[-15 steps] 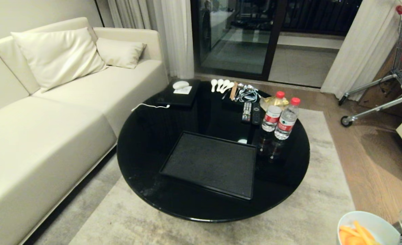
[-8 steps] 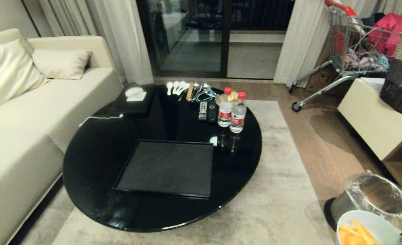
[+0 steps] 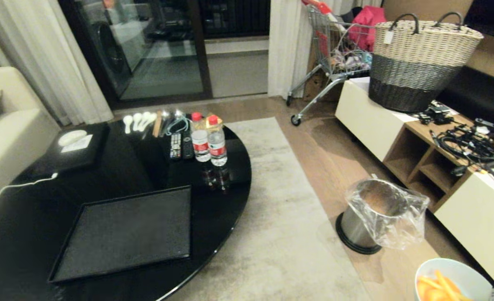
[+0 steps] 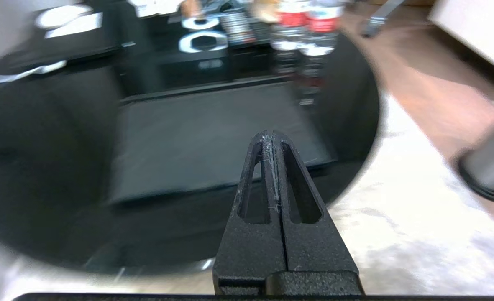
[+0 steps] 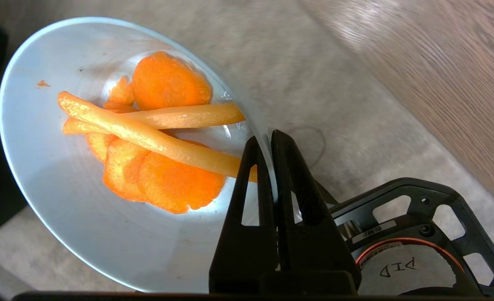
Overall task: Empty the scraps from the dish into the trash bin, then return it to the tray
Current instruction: Move the bowl over the trash can
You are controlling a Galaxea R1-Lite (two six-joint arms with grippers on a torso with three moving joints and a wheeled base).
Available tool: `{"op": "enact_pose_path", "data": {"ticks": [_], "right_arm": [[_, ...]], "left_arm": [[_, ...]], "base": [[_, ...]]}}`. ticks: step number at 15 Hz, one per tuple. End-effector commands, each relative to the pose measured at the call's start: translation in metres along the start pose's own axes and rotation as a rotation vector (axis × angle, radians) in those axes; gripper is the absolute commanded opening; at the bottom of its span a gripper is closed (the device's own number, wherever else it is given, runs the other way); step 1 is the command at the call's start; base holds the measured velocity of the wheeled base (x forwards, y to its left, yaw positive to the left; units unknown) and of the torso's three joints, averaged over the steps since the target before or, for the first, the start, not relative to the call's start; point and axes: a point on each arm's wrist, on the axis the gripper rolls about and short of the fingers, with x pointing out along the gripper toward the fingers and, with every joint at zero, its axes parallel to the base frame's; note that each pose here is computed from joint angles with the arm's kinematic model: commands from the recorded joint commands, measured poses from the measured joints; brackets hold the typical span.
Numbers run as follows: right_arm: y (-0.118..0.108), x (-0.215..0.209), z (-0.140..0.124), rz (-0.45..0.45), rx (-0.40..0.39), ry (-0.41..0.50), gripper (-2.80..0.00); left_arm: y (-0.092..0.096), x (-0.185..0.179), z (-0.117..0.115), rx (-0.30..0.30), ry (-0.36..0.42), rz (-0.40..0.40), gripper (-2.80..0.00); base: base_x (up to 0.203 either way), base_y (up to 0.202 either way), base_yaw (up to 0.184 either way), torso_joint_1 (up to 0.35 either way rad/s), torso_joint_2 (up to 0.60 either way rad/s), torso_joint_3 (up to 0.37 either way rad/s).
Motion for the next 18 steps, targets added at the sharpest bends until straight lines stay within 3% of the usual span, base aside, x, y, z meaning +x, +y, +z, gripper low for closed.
{"op": "enact_pose_path", "data": {"ticks": [1, 18], "right_arm": [[-0.0002, 0.0003, -0.0001, -0.006, 0.004, 0.002, -2.8], [0.0047, -0.0021, 0.0046, 0.0, 0.007, -0.015, -2.8]], "left_arm": [[0.0, 0.0, 0.0, -0.001, -0.001, 0.001, -2.8], [0.0, 0.0, 0.0, -0.001, -0.001, 0.001, -2.8]], "base": [[-0.002, 0.013, -0.168, 0.002, 0.0, 0.002], [0.001, 0.009, -0.158, 0.003, 0.0, 0.003]]}}
